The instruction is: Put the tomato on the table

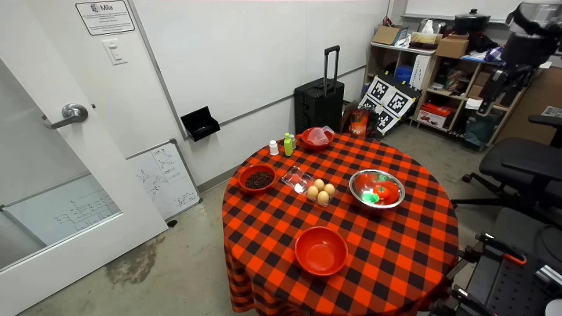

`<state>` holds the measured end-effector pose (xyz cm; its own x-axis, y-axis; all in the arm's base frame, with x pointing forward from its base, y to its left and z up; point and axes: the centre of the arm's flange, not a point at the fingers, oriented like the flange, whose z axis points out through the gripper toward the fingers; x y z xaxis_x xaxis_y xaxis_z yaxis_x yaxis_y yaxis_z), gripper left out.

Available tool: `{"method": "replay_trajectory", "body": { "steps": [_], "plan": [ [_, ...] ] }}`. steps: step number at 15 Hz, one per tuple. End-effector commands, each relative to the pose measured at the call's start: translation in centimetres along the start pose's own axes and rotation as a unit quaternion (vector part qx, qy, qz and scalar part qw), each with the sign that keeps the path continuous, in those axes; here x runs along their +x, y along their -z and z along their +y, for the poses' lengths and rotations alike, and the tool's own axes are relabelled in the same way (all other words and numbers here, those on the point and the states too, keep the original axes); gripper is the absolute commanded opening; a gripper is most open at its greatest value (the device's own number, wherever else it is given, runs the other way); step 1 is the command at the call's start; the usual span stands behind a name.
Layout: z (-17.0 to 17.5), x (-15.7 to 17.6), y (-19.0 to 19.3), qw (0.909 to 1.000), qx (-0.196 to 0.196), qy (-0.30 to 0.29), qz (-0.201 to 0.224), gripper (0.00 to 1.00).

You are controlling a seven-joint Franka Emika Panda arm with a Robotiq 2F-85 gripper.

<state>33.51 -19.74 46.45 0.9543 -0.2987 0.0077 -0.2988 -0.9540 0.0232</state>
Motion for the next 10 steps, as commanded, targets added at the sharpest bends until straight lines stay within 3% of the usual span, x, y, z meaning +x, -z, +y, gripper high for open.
{"method": "replay_trajectory", "body": {
  "steps": [1, 10],
  "plan": [
    [-1.9, 3.3, -4.1, 0.9998, 0.005, -0.005, -0.018, 1.0],
    [-7.1, 9.8, -15.4, 0.9986, 0.008, 0.035, -0.04, 1.0]
  ]
}}
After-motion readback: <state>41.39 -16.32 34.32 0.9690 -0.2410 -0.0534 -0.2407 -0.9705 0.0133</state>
